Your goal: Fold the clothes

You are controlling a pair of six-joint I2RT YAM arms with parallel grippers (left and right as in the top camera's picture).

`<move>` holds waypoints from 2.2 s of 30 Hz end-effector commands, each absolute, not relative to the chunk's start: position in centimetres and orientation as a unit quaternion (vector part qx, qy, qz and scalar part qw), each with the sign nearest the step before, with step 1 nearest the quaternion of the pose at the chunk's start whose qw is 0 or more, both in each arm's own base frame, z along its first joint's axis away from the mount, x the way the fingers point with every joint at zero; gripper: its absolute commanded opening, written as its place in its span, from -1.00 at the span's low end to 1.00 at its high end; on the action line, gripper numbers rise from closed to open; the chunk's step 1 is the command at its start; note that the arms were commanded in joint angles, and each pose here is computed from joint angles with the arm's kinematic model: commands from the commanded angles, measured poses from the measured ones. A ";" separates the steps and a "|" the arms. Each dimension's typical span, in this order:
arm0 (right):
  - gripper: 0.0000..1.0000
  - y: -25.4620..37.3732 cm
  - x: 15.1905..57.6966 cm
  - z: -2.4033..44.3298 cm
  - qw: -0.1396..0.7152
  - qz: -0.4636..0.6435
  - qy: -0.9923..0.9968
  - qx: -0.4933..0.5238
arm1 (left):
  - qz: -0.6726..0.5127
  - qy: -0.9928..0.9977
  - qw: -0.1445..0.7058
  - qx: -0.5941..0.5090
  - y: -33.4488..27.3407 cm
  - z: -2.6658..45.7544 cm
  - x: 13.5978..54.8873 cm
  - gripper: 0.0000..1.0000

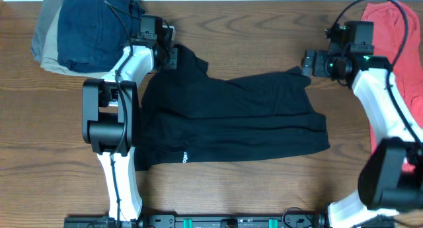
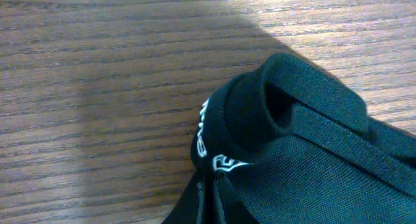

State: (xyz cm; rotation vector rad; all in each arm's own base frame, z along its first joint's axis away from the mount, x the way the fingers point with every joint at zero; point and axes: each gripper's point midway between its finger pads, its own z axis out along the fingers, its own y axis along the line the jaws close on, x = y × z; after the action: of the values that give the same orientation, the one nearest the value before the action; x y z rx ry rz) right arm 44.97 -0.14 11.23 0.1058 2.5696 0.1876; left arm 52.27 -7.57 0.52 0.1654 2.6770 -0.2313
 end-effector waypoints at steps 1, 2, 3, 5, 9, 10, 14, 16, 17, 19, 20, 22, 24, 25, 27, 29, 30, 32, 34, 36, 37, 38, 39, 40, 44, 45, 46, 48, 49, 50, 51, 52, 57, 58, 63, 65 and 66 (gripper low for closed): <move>0.96 1.3 46.0 8.1 0.254 0.113 0.960 0.024 | -0.081 0.971 0.218 0.060 -7.5 -0.1 52.4 -0.88; 0.95 1.3 46.4 7.3 0.251 0.116 0.961 0.025 | -0.081 0.971 0.217 0.061 -7.5 -0.1 52.4 -0.88; 0.95 1.3 46.7 6.7 0.247 0.116 0.962 0.029 | -0.081 0.971 0.216 0.060 -7.5 -0.1 52.4 -0.88; 0.93 1.3 47.2 5.4 0.235 0.120 0.964 0.038 | -0.081 0.971 0.216 0.061 -7.5 -0.1 52.4 -0.88; 0.91 1.4 47.6 2.8 0.204 0.125 0.970 0.047 | -0.081 0.971 0.216 0.060 -7.5 -0.1 52.4 -0.88; 0.90 1.4 47.7 2.4 0.200 0.126 0.970 0.048 | -0.081 0.971 0.216 0.060 -7.5 -0.1 52.4 -0.88; 0.86 1.7 48.0 1.6 0.198 0.135 0.969 0.054 | -0.081 0.971 0.216 0.060 -7.5 -0.1 52.4 -0.88; 0.78 2.0 48.1 1.4 0.198 0.145 0.968 0.058 | -0.081 0.971 0.217 0.060 -7.5 -0.1 52.4 -0.88; 0.72 2.2 48.1 1.3 0.197 0.151 0.967 0.058 | -0.081 0.971 0.217 0.060 -7.5 -0.1 52.4 -0.88; 0.67 2.2 48.2 0.8 0.194 0.155 0.966 0.068 | -0.081 0.971 0.217 0.061 -7.5 -0.1 52.4 -0.88; 0.63 2.3 48.2 0.6 0.192 0.157 0.966 0.070 | -0.081 0.971 0.217 0.061 -7.5 -0.1 52.4 -0.88; 0.57 2.5 48.1 -0.1 0.185 0.161 0.967 0.076 | -0.081 0.971 0.217 0.061 -7.5 -0.1 52.4 -0.88; 0.48 2.7 47.9 -0.7 0.178 0.164 0.967 0.077 | -0.081 0.971 0.217 0.060 -7.5 -0.1 52.4 -0.88; 0.42 2.8 47.8 -0.9 0.174 0.166 0.968 0.077 | -0.081 0.971 0.217 0.060 -7.5 -0.1 52.4 -0.88; 0.35 2.8 47.8 -1.1 0.171 0.167 0.968 0.082 | -0.081 0.971 0.216 0.061 -7.5 -0.1 52.4 -0.88; 0.05 2.8 47.8 -1.1 0.171 0.167 0.967 0.084 | -0.081 0.971 0.216 0.061 -7.5 -0.1 52.4 -0.88; -0.25 2.7 47.9 -1.0 0.172 0.167 0.967 0.086 | -0.081 0.971 0.216 0.060 -7.5 -0.1 52.4 -0.88; -0.49 2.6 48.0 -0.9 0.173 0.168 0.966 0.092 | -0.081 0.971 0.217 0.061 -7.5 -0.1 52.4 -0.88; -0.59 2.6 48.2 -0.6 0.175 0.171 0.965 0.093 | -0.081 0.971 0.217 0.061 -7.5 -0.1 52.4 -0.88; -0.78 2.7 48.3 -0.3 0.173 0.175 0.965 0.092 | -0.081 0.971 0.217 0.060 -7.5 0.0 52.4 -0.88; -0.87 2.7 48.4 -0.1 0.172 0.175 0.965 0.092 | -0.081 0.971 0.218 0.060 -7.5 0.0 52.4 -0.88; -0.98 2.7 48.4 0.2 0.170 0.175 0.965 0.093 | -0.081 0.971 0.218 0.060 -7.5 0.0 52.4 -0.87; -0.98 2.7 48.5 0.6 0.169 0.174 0.966 0.093 | -0.081 0.970 0.219 0.061 -7.5 0.2 52.4 -0.87; -0.98 2.6 48.7 1.0 0.168 0.174 0.966 0.094 | -0.081 0.970 0.221 0.061 -7.5 0.4 52.5 -0.88; -0.98 2.2 49.5 3.0 0.171 0.169 0.966 0.095 | -0.082 0.968 0.231 0.062 -7.5 1.8 52.6 -0.88; -0.98 2.2 49.8 3.6 0.174 0.168 0.966 0.091 | -0.082 0.967 0.235 0.062 -7.5 2.3 52.6 -0.88; -0.98 2.2 50.0 4.2 0.175 0.167 0.966 0.088 | -0.082 0.966 0.239 0.062 -7.5 3.0 52.6 -0.88; -0.98 2.1 50.3 5.4 0.178 0.165 0.966 0.087 | -0.082 0.962 0.251 0.063 -7.5 4.7 52.7 -0.88; -0.98 2.0 50.5 6.0 0.179 0.163 0.966 0.087 | -0.082 0.961 0.258 0.063 -7.6 5.5 52.7 -0.88; -0.98 1.9 50.7 6.6 0.179 0.162 0.967 0.087 | -0.083 0.959 0.265 0.064 -7.5 6.5 52.7 -0.88; -0.98 1.9 50.7 7.0 0.180 0.160 0.967 0.085 | -0.083 0.957 0.270 0.064 -7.5 7.4 52.6 -0.88; -0.98 1.7 50.8 7.3 0.180 0.156 0.967 0.086 | -0.083 0.955 0.277 0.064 -7.5 8.4 52.5 -0.87; -0.98 0.5 50.8 7.9 0.180 0.119 0.972 0.089 | -0.084 0.948 0.302 0.066 -7.4 12.4 51.8 -0.88; -0.98 0.5 50.7 8.0 0.178 0.118 0.973 0.087 | -0.084 0.947 0.303 0.066 -7.4 13.0 51.6 -0.88; -0.98 0.4 50.1 7.8 0.166 0.117 0.975 0.087 | -0.083 0.948 0.299 0.065 -7.2 15.6 49.6 -0.88; -0.98 0.3 49.8 7.9 0.162 0.117 0.976 0.089 | -0.083 0.951 0.289 0.065 -7.1 16.1 48.7 -0.88; -0.98 0.1 49.7 8.1 0.161 0.116 0.976 0.090 | -0.083 0.953 0.284 0.064 -7.1 16.3 48.2 -0.88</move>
State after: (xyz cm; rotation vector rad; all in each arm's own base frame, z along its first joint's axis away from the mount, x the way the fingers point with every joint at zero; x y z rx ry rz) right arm 49.29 1.11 7.41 0.2650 2.8014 0.3646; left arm 48.51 -7.21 14.57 0.1698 2.5710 -0.2302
